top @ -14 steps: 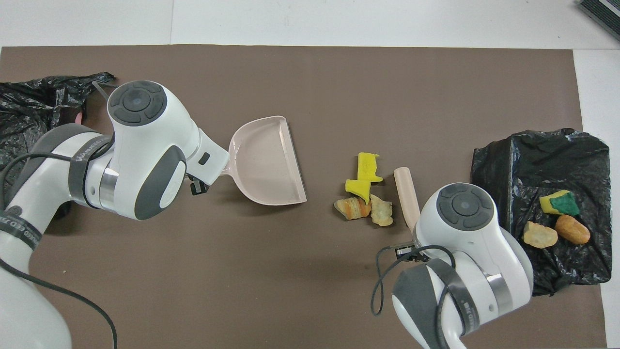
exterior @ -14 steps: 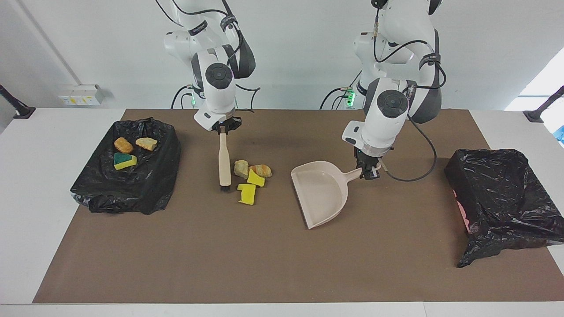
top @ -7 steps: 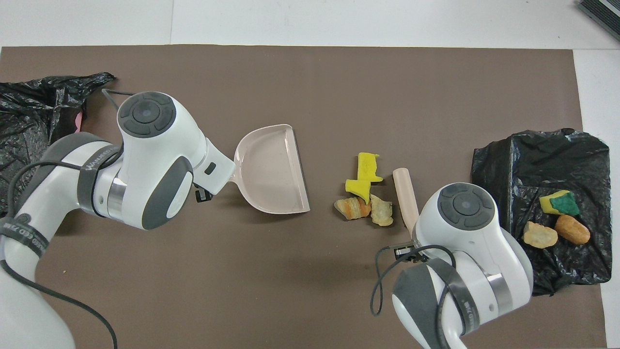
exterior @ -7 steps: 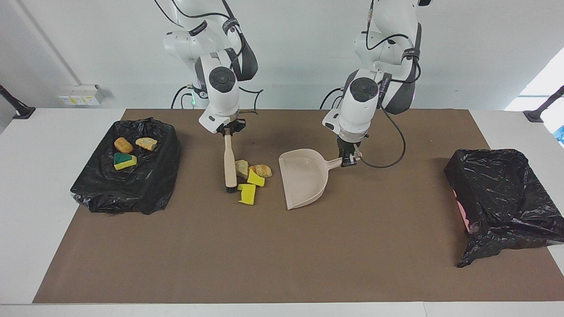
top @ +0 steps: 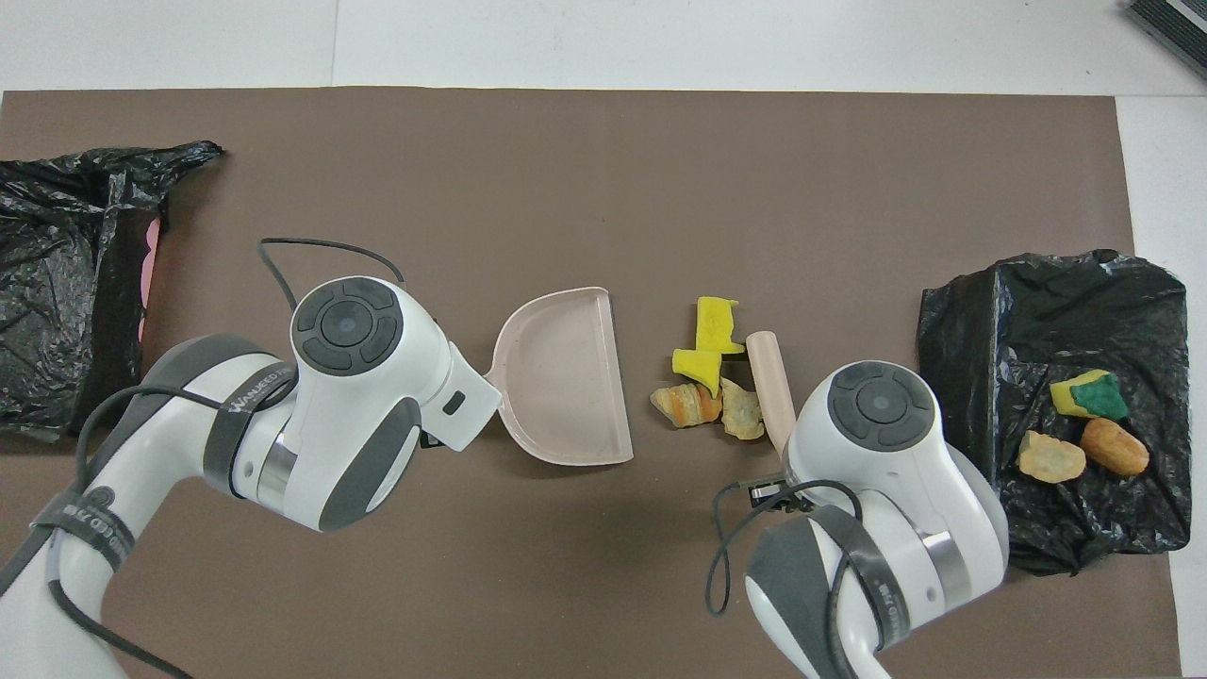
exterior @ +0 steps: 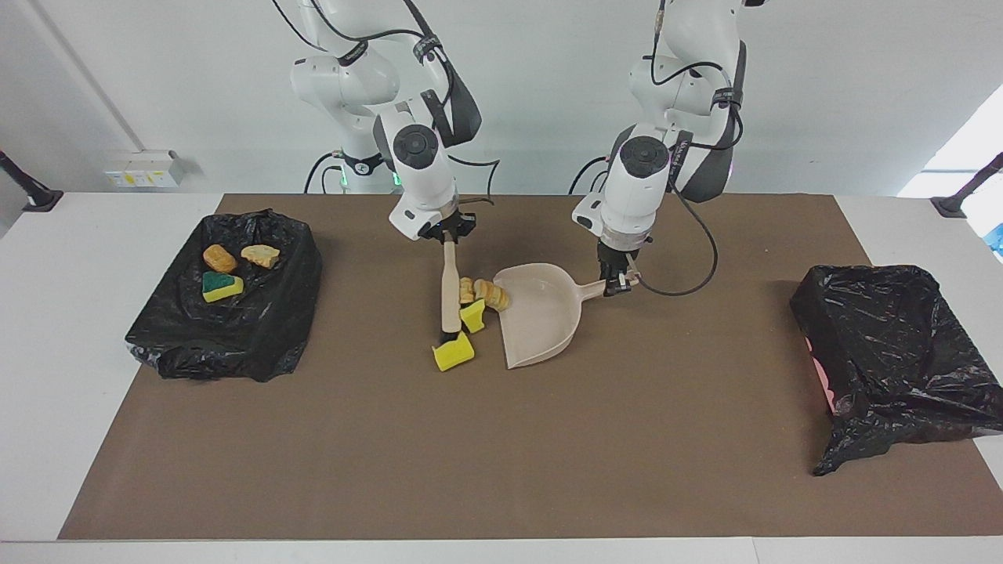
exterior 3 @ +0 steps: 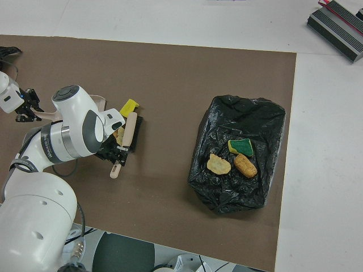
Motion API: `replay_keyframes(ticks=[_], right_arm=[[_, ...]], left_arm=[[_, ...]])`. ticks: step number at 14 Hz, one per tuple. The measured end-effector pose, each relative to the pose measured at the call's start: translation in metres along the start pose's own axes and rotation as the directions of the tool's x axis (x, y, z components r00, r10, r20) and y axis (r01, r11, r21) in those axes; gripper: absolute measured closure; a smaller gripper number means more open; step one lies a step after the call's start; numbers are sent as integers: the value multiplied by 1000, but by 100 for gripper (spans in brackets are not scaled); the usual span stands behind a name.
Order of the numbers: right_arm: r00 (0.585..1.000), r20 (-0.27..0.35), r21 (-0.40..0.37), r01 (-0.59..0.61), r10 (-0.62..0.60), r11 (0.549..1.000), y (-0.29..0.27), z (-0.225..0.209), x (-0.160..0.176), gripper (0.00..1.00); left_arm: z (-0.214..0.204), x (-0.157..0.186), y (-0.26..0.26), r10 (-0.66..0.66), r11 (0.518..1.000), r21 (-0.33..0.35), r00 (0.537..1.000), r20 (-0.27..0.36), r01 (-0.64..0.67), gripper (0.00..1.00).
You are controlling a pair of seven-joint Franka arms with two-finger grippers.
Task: Sweep and dump trash in bin
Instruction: 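Sweep the bread and sponges into the dustpan with the right gripper's brush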
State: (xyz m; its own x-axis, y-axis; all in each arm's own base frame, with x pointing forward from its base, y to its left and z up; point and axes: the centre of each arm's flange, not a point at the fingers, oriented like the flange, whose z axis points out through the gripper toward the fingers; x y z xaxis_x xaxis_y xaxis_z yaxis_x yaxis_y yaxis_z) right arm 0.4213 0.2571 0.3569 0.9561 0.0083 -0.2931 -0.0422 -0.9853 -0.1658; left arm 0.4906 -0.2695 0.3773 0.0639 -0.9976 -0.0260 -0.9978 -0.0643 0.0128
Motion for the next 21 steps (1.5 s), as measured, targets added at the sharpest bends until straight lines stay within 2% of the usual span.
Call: replay_keyframes(ticks=[2, 4, 8, 9, 12, 15, 17, 19, 21], right_arm=[[999, 29, 102, -21, 18, 995, -22, -4, -6, 74], [999, 47, 166, -20, 12, 986, -46, -8, -11, 74], [999, 39, 212, -31, 23, 977, -72, -44, -8, 74], [999, 30, 193, -25, 20, 981, -73, -59, -7, 74], [999, -37, -3, 36, -36, 999, -67, -94, -5, 74], [991, -76, -188, 91, -107, 978, -42, -95, 5, 74], [984, -82, -280, 128, -156, 951, -9, -86, 28, 74], [984, -55, -309, 146, -171, 940, 10, -62, 50, 74], [983, -14, -300, 170, -182, 939, 7, -33, 57, 74]], left_arm=[[0, 0, 0, 1, 1000, 4, 1000, -3, -1, 68], [0, 0, 0, 3, 1000, 8, 1000, -5, -3, 68], [3, -1, 0, 4, 1000, 11, 1000, -7, -4, 68], [3, -1, 0, 4, 1000, 11, 1000, -7, -4, 68], [3, -2, 0, 3, 1000, 12, 1000, -7, -3, 68], [3, -2, 0, 3, 1000, 12, 1000, -8, -3, 68], [3, -2, 0, 2, 1000, 12, 1000, -8, -2, 68], [3, -3, 0, 1, 1000, 12, 1000, -8, -1, 68], [3, -3, -1, 1, 1000, 12, 1000, -8, -1, 68]])
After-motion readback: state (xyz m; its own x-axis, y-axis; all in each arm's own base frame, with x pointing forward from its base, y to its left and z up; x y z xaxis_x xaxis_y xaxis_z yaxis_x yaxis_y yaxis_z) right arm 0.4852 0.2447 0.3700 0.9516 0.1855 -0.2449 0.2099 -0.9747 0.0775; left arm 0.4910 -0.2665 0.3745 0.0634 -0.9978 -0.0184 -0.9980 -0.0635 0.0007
